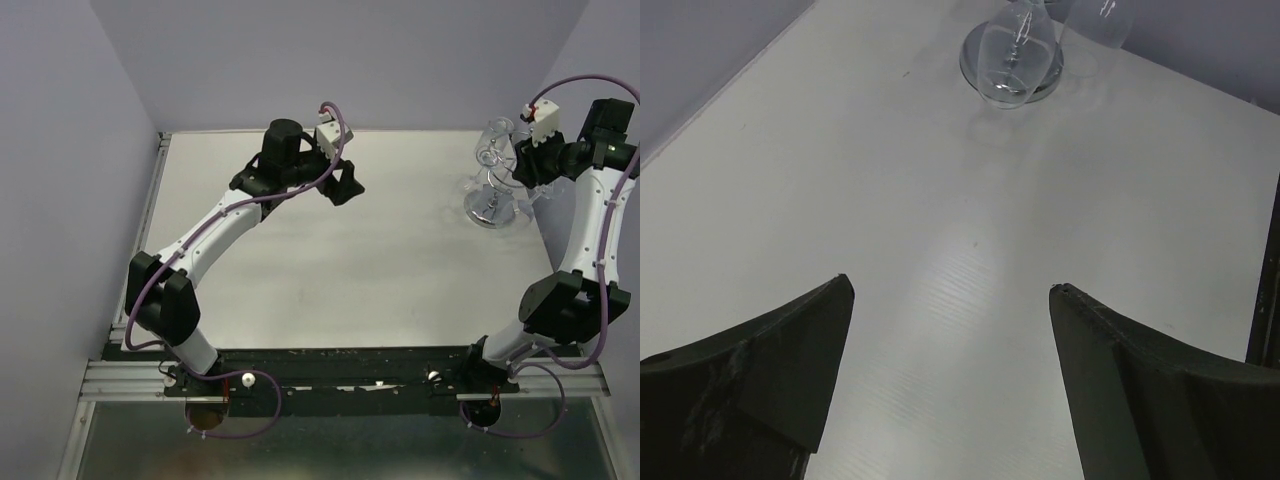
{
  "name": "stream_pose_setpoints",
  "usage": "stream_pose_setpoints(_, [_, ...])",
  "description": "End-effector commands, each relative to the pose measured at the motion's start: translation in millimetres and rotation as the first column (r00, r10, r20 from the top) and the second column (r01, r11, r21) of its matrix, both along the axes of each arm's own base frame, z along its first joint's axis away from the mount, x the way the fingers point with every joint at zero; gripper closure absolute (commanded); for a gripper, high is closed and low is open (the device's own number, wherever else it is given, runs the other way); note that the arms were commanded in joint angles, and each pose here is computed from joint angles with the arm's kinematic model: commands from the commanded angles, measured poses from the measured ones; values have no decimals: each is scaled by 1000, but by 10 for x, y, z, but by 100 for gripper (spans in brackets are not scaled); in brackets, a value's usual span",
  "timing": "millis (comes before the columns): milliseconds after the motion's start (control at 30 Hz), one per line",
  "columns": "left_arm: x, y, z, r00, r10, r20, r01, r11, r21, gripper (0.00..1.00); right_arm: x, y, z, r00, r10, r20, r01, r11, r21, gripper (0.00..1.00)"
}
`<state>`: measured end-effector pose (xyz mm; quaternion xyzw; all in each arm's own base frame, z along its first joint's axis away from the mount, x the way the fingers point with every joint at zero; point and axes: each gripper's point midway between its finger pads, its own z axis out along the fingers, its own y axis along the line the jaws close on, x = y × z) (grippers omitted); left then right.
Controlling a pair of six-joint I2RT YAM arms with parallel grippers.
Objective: Take the wine glass off the wine glass rack
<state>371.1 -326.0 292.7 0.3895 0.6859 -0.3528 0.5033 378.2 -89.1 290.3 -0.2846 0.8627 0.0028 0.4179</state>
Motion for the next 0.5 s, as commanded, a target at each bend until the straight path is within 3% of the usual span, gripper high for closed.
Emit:
stream_pose_setpoints(0, [-84,-32,68,1000,-22,18,22,1000,-16,5,245,-214,49,999,-5,35,8,997,-77,49])
stream_pose_setpoints(467, [-193,108,-89,1000,19,-16,-19,1000,25,5,350,-88,-133,998,65,-16,-65,998,7,53])
